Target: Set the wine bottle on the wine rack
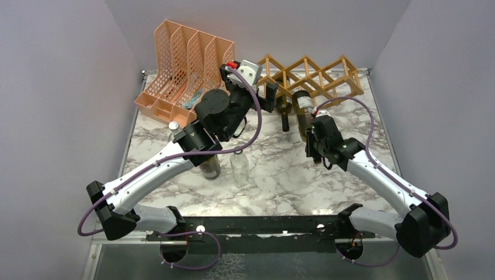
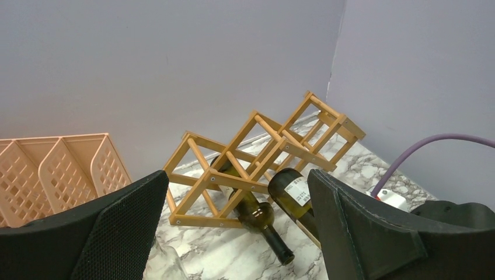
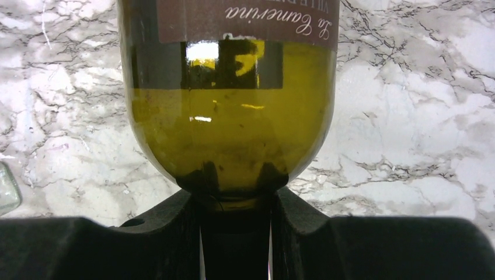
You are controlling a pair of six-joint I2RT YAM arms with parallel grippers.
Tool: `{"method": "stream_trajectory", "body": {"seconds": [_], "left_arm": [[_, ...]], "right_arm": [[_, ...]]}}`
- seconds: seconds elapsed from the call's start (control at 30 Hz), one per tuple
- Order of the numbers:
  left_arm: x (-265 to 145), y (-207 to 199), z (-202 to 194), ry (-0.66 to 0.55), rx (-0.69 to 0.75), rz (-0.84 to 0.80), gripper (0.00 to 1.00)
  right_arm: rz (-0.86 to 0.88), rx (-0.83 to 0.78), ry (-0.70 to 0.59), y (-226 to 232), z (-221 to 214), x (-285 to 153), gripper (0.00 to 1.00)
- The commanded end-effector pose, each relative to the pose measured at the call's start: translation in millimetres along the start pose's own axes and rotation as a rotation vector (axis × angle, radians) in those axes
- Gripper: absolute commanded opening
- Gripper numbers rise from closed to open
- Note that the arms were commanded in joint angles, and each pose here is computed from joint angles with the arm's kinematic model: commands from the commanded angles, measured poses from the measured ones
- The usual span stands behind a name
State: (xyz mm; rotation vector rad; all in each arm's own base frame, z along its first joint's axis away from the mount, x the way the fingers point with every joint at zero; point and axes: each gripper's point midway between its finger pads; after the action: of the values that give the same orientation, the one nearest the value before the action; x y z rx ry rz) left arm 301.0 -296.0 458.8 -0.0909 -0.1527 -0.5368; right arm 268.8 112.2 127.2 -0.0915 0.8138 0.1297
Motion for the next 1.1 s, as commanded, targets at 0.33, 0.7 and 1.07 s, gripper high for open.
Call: {"method": "stream_trajectory", "body": {"seconds": [0.33,0.7,1.07], "left_arm": [[-9,-4,13,-0.026,-0.046,-0.037,0.96],[-10,-4,9,-0.015,-0.044,-0.036,0.96],[-9,-5,10,-0.018,-0.042,-0.038,0.96]], "right_arm": [[-0.034,0.083,-0.165,-1,68,16,0.01],[-0.047,0.113,-0.195,-7,80,3,0.01],[-0.081,0.103,-0.176,-15,84,11,0.01]]}}
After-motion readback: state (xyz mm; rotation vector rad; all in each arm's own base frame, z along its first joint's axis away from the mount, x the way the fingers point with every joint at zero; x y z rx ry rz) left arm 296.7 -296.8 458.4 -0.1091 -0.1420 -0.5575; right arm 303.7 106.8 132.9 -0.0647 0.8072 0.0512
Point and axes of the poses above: each gripper's point midway between its finger pads, its own x axis out along the fingers, its own y axis along the line the jaws close on, z = x × y, and after that the axes turned 3 degrees about -x, right-handed
